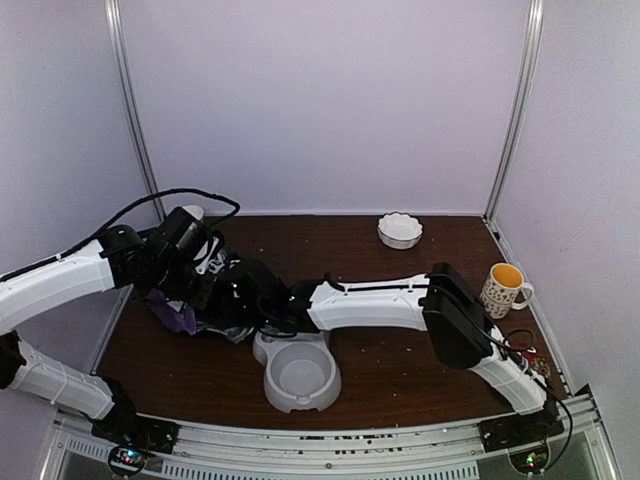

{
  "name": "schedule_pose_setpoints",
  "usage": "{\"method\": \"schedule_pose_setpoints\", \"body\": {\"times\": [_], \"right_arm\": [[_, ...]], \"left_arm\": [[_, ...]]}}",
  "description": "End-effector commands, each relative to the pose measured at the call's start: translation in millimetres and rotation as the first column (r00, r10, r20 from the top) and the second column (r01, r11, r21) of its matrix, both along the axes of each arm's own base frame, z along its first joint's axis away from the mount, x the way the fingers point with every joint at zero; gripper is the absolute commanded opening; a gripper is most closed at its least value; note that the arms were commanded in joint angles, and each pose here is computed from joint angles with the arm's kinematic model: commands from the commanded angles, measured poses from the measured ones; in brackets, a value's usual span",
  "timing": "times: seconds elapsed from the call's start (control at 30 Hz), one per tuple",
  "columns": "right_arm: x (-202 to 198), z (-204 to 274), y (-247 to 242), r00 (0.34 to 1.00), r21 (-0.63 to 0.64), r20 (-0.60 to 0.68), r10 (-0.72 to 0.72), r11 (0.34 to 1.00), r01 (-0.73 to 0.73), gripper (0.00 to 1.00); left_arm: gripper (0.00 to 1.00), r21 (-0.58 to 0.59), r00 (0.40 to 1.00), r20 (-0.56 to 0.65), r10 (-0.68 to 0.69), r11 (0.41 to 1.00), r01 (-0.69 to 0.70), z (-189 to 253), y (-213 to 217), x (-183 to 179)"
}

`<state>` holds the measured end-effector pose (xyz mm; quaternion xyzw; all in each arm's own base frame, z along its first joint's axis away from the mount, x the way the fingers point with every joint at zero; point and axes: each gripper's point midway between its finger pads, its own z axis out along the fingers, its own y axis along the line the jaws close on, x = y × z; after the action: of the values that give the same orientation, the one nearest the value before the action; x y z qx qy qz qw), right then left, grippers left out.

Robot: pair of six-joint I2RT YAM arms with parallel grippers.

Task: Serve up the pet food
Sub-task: Collect the pet food from the pet food bag.

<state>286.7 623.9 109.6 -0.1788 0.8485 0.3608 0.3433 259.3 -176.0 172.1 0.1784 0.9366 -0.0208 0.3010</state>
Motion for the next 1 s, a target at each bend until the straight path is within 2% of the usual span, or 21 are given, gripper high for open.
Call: {"method": "schedule_pose_setpoints", "body": {"times": [0.0,0.27,0.57,0.97], "right_arm": [[-25.1,-39.0,1.8,0.980,-0.018,-0.181,0.086,0.996,-0.091,0.00],[-27.1,-45.3,9.9,0.957,0.032,-0.275,0.095,0.995,-0.089,0.00],[-35.0,-43.4,13.4,0.918,0.151,-0.382,0.109,0.987,-0.055,0.00],[-24.5,-31.5,0.0,0.903,0.284,-0.418,0.102,0.959,0.024,0.00]], "left_arm": [[0.00,-0.163,0.992,0.115,-0.042,0.985,0.061,42.5,-30.3,12.1],[0.00,-0.163,0.993,0.115,-0.037,0.985,0.056,42.3,-29.1,13.6],[0.00,-0.164,0.993,0.109,-0.034,0.985,0.052,41.5,-28.1,14.7],[0.00,-0.156,0.992,0.119,-0.035,0.986,0.054,42.8,-26.1,15.0]]}}
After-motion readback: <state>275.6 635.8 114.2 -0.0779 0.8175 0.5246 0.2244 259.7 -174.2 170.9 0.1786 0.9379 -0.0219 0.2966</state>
